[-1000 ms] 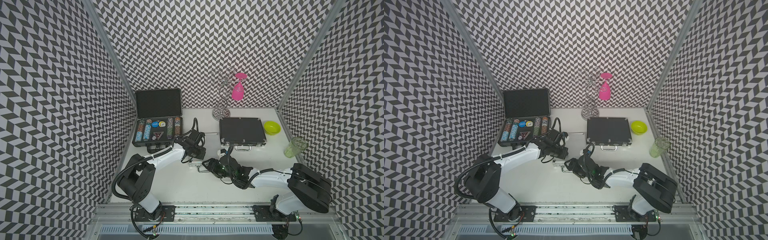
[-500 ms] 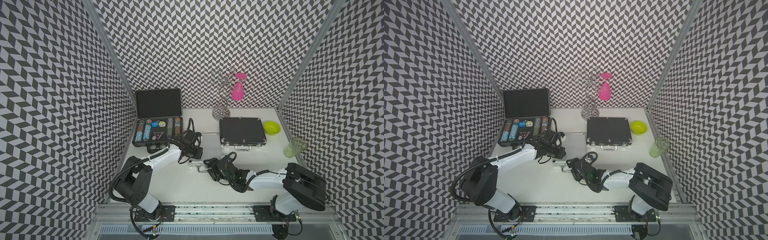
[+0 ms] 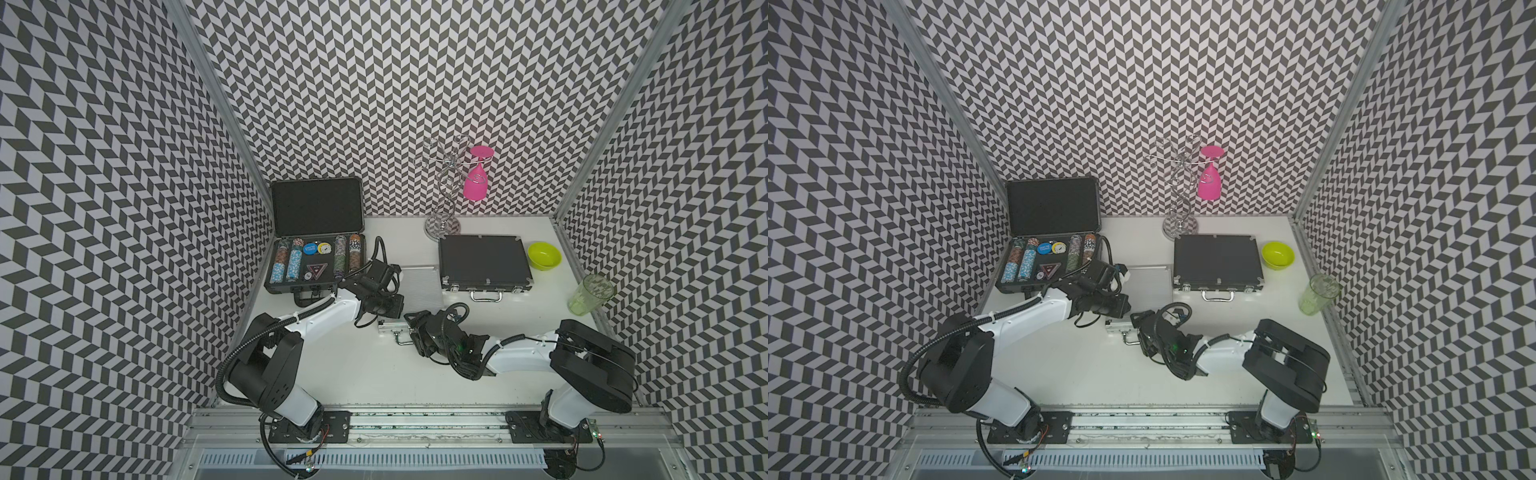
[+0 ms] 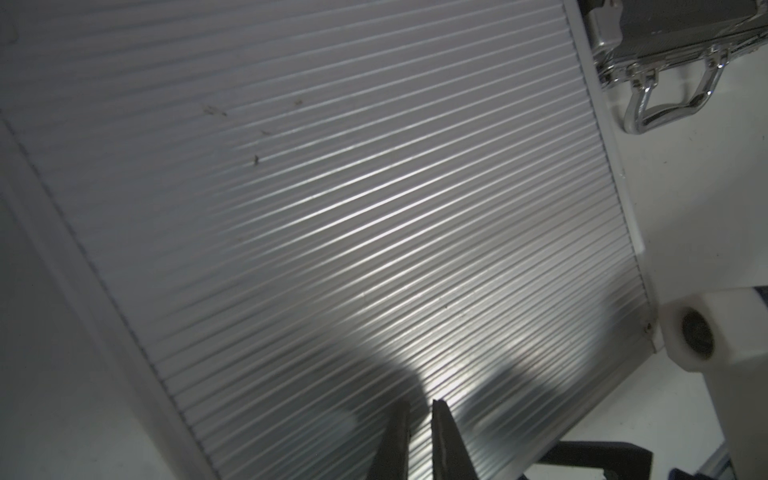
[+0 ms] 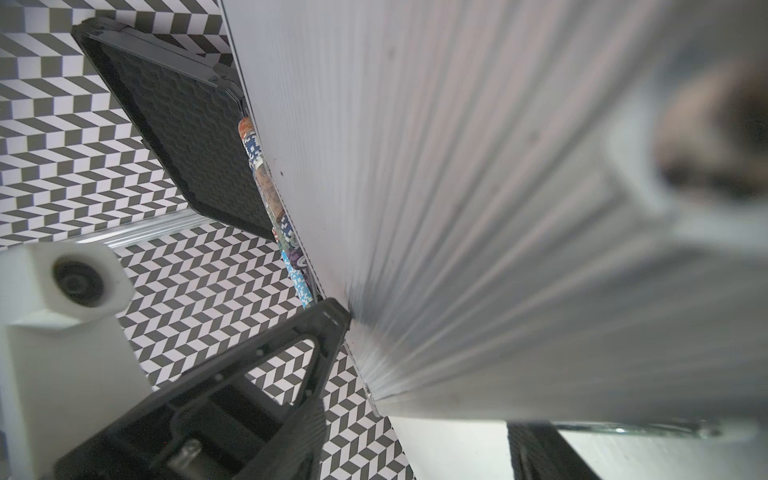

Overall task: Close the poker set cases
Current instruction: Fasten the fastener on the poker set case.

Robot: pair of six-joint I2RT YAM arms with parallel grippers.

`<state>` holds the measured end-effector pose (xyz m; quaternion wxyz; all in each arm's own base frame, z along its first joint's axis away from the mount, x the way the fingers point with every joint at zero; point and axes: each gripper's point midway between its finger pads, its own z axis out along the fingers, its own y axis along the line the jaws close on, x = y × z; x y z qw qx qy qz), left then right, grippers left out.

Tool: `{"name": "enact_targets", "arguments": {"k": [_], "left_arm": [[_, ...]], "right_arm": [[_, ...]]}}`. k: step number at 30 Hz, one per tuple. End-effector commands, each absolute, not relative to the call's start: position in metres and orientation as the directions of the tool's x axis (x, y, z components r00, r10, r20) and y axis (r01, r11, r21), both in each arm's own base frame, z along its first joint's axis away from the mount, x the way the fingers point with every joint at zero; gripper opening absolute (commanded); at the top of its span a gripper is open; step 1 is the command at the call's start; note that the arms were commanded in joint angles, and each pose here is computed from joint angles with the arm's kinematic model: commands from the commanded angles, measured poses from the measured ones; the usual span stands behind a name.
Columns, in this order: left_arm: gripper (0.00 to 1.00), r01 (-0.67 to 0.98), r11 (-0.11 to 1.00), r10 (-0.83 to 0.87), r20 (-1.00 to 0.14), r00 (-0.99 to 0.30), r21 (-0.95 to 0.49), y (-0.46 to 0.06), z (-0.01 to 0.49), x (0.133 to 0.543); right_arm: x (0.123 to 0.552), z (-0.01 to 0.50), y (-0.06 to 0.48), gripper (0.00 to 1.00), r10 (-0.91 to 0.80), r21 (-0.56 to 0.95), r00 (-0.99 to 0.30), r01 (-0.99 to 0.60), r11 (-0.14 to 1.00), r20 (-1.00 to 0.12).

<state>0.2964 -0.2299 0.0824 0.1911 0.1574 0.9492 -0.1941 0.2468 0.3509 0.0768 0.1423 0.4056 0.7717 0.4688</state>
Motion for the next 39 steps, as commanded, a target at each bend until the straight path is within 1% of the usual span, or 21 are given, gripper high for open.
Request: {"name": "enact_targets", "arguments": {"k": [1, 12, 19, 24, 28, 39], "left_arm": [[0.16, 0.295, 0.926, 0.244, -0.224, -0.943, -0.234, -0.194, 0.04, 0.258], [0.16, 0.29, 0.926, 0.235, -0.233, -0.944, -0.242, -0.195, 0.041, 0.26], [0.16, 0.291, 0.925, 0.235, -0.234, -0.943, -0.243, -0.195, 0.041, 0.26], [0.16, 0.289, 0.924, 0.231, -0.236, -0.944, -0.25, -0.196, 0.043, 0.26], [0.16, 0.29, 0.924, 0.231, -0.24, -0.943, -0.249, -0.196, 0.044, 0.26], [0.16, 0.287, 0.925, 0.226, -0.244, -0.943, -0.249, -0.196, 0.044, 0.262]], "right_arm": [[0.251, 0.074, 0.351, 0.71, 0.779, 0.831, -0.6, 0.517, 0.205, 0.182], [0.238, 0.051, 0.338, 0.74, 0.79, 0.769, -0.584, 0.586, 0.254, 0.185], [0.235, 0.038, 0.332, 0.77, 0.808, 0.743, -0.555, 0.623, 0.245, 0.199], [0.237, 0.029, 0.331, 0.76, 0.824, 0.725, -0.524, 0.651, 0.226, 0.214], [0.231, 0.023, 0.33, 0.77, 0.82, 0.709, -0.527, 0.666, 0.234, 0.224], [0.22, 0.027, 0.323, 0.77, 0.804, 0.688, -0.555, 0.67, 0.279, 0.214]]}}
